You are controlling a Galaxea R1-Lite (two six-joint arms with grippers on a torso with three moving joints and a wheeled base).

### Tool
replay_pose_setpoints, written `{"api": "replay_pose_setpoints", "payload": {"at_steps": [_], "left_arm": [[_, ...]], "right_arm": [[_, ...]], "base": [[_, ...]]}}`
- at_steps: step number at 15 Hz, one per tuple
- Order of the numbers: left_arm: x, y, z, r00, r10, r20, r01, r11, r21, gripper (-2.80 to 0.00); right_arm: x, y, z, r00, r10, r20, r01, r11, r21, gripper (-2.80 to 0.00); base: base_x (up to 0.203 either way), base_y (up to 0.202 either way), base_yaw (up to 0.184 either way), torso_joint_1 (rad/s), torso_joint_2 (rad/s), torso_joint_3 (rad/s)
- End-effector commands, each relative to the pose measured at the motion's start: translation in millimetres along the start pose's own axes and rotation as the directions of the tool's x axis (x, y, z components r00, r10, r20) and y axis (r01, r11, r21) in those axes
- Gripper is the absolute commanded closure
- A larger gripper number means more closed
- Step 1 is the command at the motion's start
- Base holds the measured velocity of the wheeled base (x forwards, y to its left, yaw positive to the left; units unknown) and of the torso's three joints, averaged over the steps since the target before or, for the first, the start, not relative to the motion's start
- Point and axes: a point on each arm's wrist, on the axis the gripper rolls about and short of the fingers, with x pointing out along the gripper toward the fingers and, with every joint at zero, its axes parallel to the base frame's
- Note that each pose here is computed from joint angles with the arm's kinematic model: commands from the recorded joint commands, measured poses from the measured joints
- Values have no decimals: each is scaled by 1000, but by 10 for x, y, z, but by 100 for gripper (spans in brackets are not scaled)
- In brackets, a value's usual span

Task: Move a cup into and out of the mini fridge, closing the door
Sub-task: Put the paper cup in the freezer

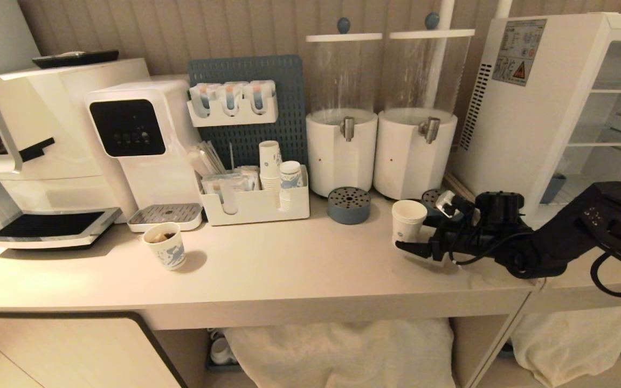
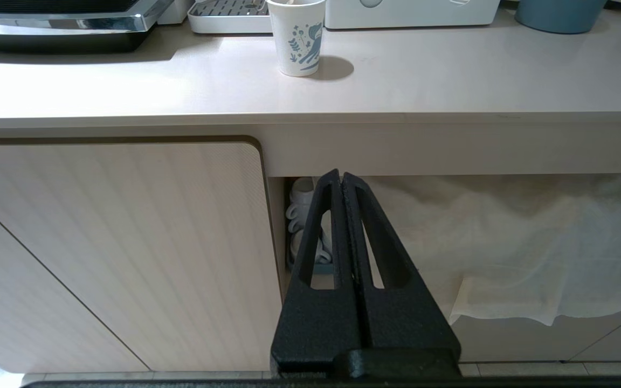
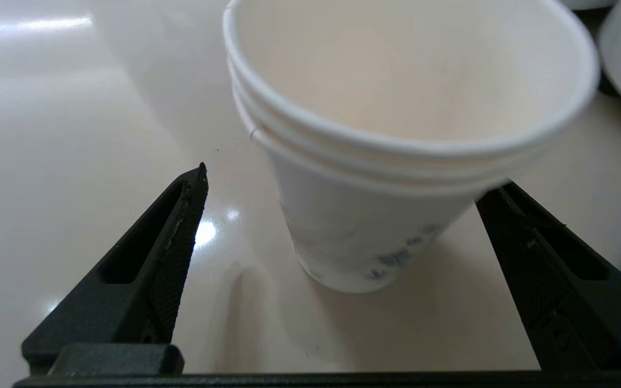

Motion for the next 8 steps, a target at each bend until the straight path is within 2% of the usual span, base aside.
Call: {"api": "replay_pose_setpoints", "payload": {"at_steps": [1,7,8], "left_arm": [[0,0,0,1000,1,0,-1,1000,-1,0],[2,0,-4,1000,1,1,-1,1000,-2,0],[2,0,-4,1000,1,1,-1,1000,-2,0]], "right_arm": [[41,-35,29,1000,5,9,-5,1000,-12,-280],[106,-78,40,1000,10,6,-10,1000,-12,-280],[104,-71,29,1000,11,3,-11,1000,-8,0]], "base": [[0,0,0,0,0,0],[0,0,0,0,0,0],[0,0,0,0,0,0]]}}
